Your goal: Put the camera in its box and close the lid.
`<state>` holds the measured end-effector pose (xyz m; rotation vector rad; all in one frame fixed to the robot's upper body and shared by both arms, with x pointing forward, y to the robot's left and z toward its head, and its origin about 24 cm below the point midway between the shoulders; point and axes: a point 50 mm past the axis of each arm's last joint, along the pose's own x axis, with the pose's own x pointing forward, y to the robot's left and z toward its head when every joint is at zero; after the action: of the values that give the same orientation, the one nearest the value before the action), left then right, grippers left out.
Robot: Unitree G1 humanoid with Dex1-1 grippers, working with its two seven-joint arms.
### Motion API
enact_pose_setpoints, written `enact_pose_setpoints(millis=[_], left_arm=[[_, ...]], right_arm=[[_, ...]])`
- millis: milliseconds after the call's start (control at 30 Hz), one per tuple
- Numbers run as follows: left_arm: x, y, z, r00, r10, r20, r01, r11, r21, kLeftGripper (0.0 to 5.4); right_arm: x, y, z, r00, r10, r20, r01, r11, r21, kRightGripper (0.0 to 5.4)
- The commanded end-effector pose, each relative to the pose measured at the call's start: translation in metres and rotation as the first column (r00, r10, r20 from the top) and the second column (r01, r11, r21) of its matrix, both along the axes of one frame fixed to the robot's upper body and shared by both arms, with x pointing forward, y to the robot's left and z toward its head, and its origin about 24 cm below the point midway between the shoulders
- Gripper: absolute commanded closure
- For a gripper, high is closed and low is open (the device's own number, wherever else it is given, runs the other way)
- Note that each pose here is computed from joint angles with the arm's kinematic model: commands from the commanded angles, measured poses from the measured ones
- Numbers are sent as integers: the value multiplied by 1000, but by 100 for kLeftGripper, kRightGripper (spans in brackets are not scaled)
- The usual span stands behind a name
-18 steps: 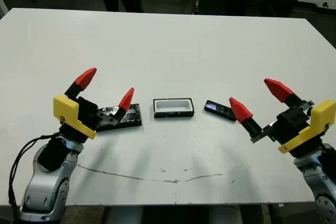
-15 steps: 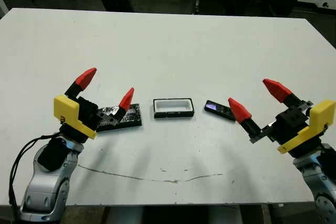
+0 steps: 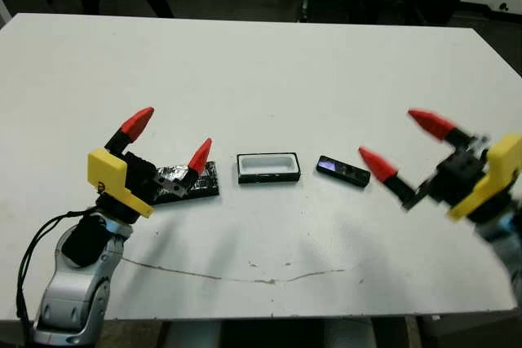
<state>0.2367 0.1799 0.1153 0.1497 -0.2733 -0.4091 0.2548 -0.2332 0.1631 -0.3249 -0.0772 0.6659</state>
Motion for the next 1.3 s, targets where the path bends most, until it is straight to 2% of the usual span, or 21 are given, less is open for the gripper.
enact_pose_setpoints(millis=[33,233,333,467,633,1300], left_arm=[[-1,0,-1,1000,10,-17,-10,1000,11,0],[-1,-2,-1,1000,7,-27,-7,1000,7,0],[-1,-2,-1,999,6,-35,-6,1000,3,0],[-1,-2,-2,999,6,-35,-6,1000,7,0],[-2,-3,-2,999,9,-36,-9,1000,6,0],[-3,-4,-4,999,2,-43,-2,1000,4,0]], right_arm=[[22,-13,7,998,51,-33,-54,993,-100,2],[54,-21,-8,967,147,-207,-177,975,-133,2],[61,-18,-17,940,180,-291,-231,961,-152,2],[64,-11,-25,918,195,-344,-281,934,-221,2],[67,-7,-37,898,213,-386,-318,919,-232,2],[66,5,-62,849,216,-482,-364,900,-238,2]])
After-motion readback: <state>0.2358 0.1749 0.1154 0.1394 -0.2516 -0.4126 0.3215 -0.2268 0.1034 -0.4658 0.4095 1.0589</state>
